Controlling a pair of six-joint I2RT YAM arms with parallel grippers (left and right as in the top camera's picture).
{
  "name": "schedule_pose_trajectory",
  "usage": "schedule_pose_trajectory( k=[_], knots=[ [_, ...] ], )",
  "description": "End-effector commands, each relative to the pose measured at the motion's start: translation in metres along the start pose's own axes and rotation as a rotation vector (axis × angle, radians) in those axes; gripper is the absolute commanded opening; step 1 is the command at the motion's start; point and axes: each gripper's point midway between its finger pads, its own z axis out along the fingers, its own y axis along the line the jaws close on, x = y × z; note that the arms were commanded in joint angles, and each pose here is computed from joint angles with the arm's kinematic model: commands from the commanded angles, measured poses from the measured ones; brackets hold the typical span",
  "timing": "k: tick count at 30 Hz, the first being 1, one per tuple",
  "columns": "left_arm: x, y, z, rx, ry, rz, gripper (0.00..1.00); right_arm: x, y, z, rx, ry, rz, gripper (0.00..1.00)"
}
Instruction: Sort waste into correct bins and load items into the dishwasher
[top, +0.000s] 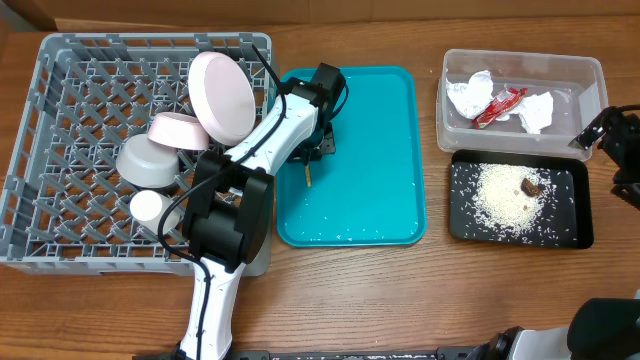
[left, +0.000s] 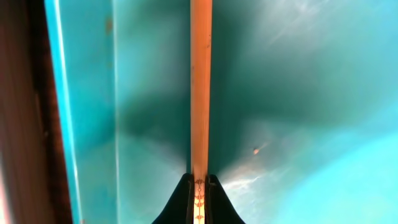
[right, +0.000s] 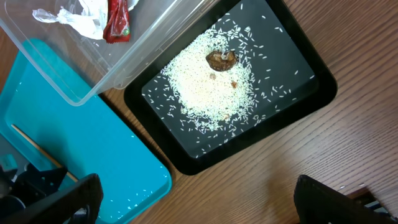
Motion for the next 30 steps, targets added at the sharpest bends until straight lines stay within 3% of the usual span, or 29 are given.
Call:
schedule_pose_trajectory(
  k=[1,10,17,21,28,30],
  knots=[
    [-0.012,0.000,-0.031,0.029,-0.055,0.014,0.04,-0.001,0.004,-0.009,-0.017,-0.034,-0.011,1.00],
    [-0.019,0.015,-0.126,0.085,-0.178,0.072,0.04,0.000,0.004,-0.009,-0.017,-0.034,-0.010,1.00],
    [-0.011,0.074,-0.175,0.001,-0.226,0.018,0.04,0.000,0.004,-0.009,-0.017,-0.033,-0.010,1.00],
    [-0.008,0.092,-0.170,-0.035,-0.183,0.087,0.04,0.000,0.004,-0.009,-0.017,-0.033,-0.010,1.00],
    [0.003,0.113,-0.139,-0.068,-0.082,0.068,0.04,0.000,0.004,-0.009,-0.017,-0.033,-0.010,1.00],
    [0.004,0.116,-0.133,-0.076,-0.067,0.071,0.15,0.000,0.004,-0.009,-0.016,-0.032,-0.010,1.00]
  ],
)
